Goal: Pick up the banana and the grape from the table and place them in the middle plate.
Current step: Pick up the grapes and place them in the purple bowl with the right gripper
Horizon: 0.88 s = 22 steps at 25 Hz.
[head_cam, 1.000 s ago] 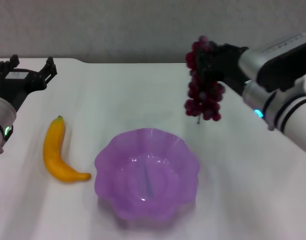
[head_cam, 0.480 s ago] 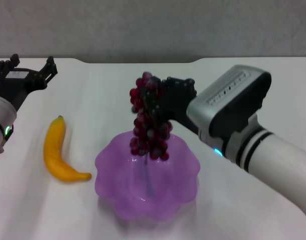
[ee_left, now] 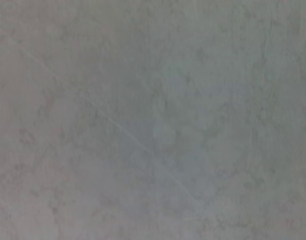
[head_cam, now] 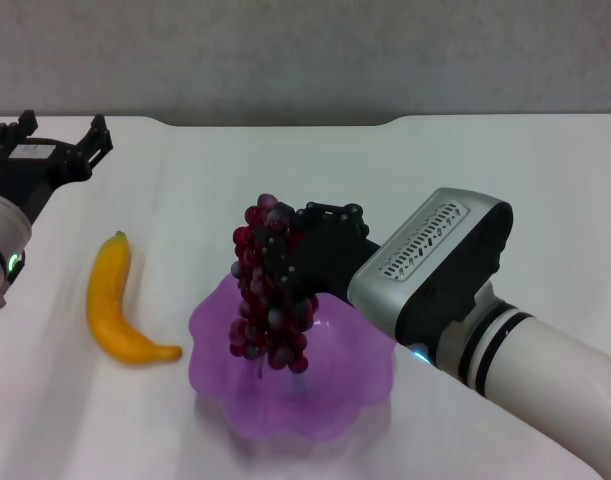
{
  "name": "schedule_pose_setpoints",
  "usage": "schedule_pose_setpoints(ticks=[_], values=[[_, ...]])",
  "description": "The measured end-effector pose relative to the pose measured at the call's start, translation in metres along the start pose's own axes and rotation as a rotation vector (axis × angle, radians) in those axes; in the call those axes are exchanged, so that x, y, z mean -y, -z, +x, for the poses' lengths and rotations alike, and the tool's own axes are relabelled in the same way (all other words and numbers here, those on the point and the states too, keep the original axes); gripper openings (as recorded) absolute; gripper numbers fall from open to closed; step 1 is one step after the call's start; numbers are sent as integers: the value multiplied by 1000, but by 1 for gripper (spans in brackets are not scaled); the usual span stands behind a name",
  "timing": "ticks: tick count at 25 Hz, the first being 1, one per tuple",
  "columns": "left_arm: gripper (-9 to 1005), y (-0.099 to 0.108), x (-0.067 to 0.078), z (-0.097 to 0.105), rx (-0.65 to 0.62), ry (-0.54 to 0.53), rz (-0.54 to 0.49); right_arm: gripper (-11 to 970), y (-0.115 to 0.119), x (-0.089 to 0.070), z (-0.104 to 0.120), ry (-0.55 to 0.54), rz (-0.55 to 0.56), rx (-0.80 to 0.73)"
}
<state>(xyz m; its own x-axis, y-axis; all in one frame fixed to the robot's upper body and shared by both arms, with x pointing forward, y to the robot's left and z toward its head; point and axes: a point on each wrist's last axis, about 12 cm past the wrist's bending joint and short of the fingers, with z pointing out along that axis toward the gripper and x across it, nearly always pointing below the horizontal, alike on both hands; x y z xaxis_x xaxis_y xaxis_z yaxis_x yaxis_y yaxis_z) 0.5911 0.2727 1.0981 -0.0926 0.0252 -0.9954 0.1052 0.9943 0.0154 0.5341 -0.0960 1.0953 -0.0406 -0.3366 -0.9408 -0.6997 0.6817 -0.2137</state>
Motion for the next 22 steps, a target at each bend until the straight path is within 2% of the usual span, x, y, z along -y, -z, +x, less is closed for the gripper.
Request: schedule_pose_setpoints(ticks=[4, 22], values=[[879, 1, -1, 1, -2, 0, -3, 257, 1, -2, 1, -13, -8, -10], [878, -1, 0, -1, 4, 0, -1, 346, 0, -7, 0, -6, -37, -23]])
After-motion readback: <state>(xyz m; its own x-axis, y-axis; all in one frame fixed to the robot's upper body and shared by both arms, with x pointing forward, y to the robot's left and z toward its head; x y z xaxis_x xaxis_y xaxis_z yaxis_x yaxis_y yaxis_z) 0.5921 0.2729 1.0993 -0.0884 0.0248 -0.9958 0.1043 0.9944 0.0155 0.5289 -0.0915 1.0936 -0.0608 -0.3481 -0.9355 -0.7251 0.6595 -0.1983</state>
